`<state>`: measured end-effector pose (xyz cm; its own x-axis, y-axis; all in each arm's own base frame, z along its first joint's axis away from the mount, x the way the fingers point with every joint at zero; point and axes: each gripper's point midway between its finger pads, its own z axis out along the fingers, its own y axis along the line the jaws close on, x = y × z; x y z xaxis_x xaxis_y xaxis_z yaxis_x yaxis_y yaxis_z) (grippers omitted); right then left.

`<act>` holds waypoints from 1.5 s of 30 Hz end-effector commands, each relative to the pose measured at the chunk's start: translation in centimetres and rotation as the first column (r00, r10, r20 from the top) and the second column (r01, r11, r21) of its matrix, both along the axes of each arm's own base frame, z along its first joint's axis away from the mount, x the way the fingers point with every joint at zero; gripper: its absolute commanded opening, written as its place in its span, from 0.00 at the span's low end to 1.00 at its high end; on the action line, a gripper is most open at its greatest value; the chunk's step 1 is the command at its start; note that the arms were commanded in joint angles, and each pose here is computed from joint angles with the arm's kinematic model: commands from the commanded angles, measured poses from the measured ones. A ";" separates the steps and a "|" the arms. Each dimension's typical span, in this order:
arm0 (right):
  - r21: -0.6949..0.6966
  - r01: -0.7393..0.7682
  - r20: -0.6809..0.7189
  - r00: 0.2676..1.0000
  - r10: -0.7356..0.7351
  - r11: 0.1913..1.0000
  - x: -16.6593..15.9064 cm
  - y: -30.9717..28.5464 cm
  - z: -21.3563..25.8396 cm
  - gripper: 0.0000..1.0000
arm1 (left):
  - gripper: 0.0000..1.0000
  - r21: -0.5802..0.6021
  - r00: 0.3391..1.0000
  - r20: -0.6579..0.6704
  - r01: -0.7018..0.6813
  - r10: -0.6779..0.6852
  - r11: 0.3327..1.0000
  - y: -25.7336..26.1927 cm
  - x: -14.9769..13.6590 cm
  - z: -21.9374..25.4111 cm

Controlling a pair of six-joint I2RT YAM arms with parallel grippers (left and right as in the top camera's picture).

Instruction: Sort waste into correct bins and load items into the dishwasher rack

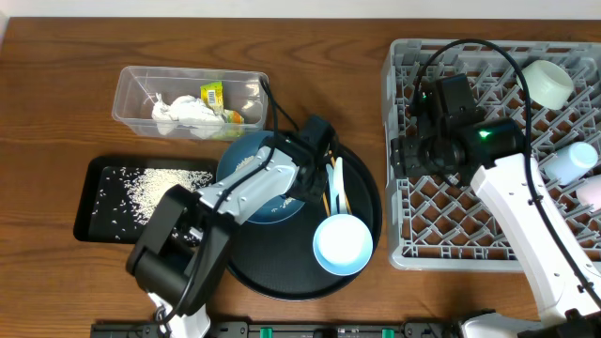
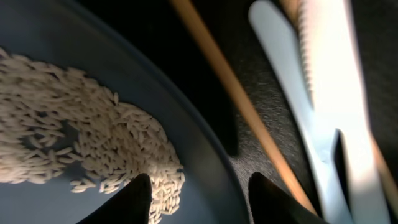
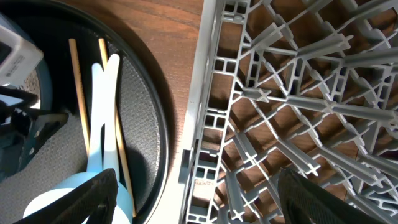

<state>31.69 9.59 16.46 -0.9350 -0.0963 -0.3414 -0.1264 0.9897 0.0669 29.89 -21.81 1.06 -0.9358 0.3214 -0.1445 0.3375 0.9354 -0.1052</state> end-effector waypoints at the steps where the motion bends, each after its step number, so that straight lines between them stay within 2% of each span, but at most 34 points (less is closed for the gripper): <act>1: -0.001 0.009 0.010 1.000 -0.009 1.000 0.0 0.1 0.3 0.78 | 0.40 0.016 1.000 0.010 -0.007 0.007 1.000 0.0 0.5 -0.3; 11: -0.002 0.009 0.009 1.000 -0.009 1.000 0.0 0.1 0.2 0.78 | 0.07 0.027 1.000 -0.006 -0.006 0.007 1.000 0.3 0.2 -0.4; 18: -0.002 0.009 0.010 1.000 -0.009 1.000 0.0 0.1 0.3 0.78 | 0.06 0.036 1.000 -0.019 -0.006 0.007 0.999 0.9 -0.7 1.3; 33: -0.003 0.009 0.008 1.000 -0.009 1.000 0.0 0.1 0.2 0.78 | 0.06 -0.014 0.997 0.078 -0.026 0.027 1.000 2.3 -1.4 7.9; 45: -0.004 0.009 0.004 1.000 -0.009 1.000 -0.1 0.0 0.2 0.78 | 0.06 -0.099 0.955 0.196 -0.205 0.221 0.974 8.4 0.6 13.8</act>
<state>31.65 9.57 16.44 -0.9356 -0.0965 -0.3397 -0.1261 0.9898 0.0662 30.08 -15.27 13.99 -0.9306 0.1478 -0.3348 0.2028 0.9698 -0.1355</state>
